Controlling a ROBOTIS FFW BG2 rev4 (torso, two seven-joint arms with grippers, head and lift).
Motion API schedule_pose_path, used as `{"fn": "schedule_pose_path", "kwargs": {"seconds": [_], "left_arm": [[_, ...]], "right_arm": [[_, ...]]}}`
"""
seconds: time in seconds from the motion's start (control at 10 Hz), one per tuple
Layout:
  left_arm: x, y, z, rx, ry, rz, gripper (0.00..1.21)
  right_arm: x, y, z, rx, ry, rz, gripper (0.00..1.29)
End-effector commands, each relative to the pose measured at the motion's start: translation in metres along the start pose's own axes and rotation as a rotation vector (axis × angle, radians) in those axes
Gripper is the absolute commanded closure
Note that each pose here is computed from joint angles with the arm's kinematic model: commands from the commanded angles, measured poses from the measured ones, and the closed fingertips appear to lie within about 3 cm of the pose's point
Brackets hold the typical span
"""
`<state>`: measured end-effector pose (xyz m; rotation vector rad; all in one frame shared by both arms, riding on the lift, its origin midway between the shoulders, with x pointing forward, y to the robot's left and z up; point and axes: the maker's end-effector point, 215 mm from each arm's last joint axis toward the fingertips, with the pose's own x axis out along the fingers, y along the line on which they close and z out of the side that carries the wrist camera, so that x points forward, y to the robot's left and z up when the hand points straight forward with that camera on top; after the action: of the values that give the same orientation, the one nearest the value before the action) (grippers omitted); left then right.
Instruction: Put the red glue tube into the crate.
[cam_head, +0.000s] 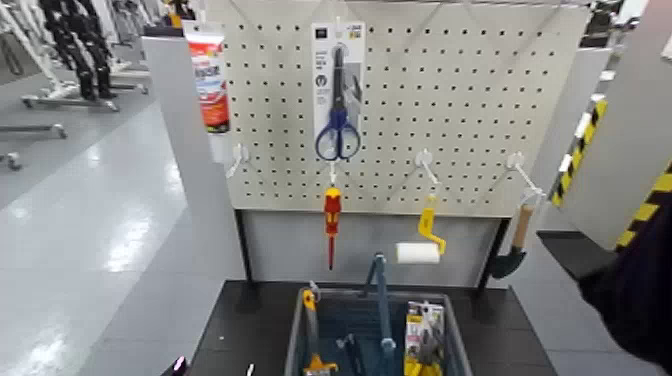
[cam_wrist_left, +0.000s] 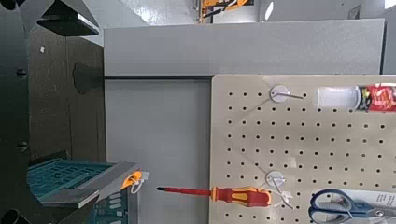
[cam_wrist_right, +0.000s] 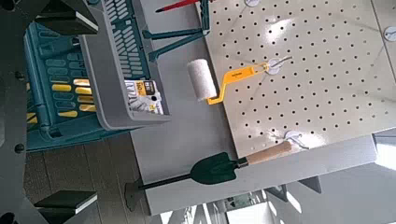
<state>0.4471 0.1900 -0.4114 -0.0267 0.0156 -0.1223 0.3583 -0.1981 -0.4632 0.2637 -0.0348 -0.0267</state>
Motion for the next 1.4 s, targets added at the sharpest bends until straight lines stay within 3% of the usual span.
{"fn": "schedule_pose_path", "kwargs": {"seconds": [0.1, 0.6, 1.1, 1.4], "left_arm": [[0.000, 0.000, 0.000, 0.001, 0.001, 0.000, 0.09], [0.011, 0.001, 0.002, 0.009, 0.034, -0.026, 0.09], [0.069, 0.020, 0.095, 0.003, -0.061, -0.118, 0.07], [0.101, 0.028, 0.150, -0.008, -0.045, -0.228, 0.07]], "right_arm": [[0.000, 0.001, 0.000, 0.003, -0.001, -0.002, 0.06], [0.001, 0.002, -0.002, 0.004, 0.004, 0.000, 0.06], [0.002, 0.002, -0.002, 0.004, 0.004, 0.000, 0.06], [0.002, 0.003, -0.001, 0.005, 0.003, 0.003, 0.06]]}}
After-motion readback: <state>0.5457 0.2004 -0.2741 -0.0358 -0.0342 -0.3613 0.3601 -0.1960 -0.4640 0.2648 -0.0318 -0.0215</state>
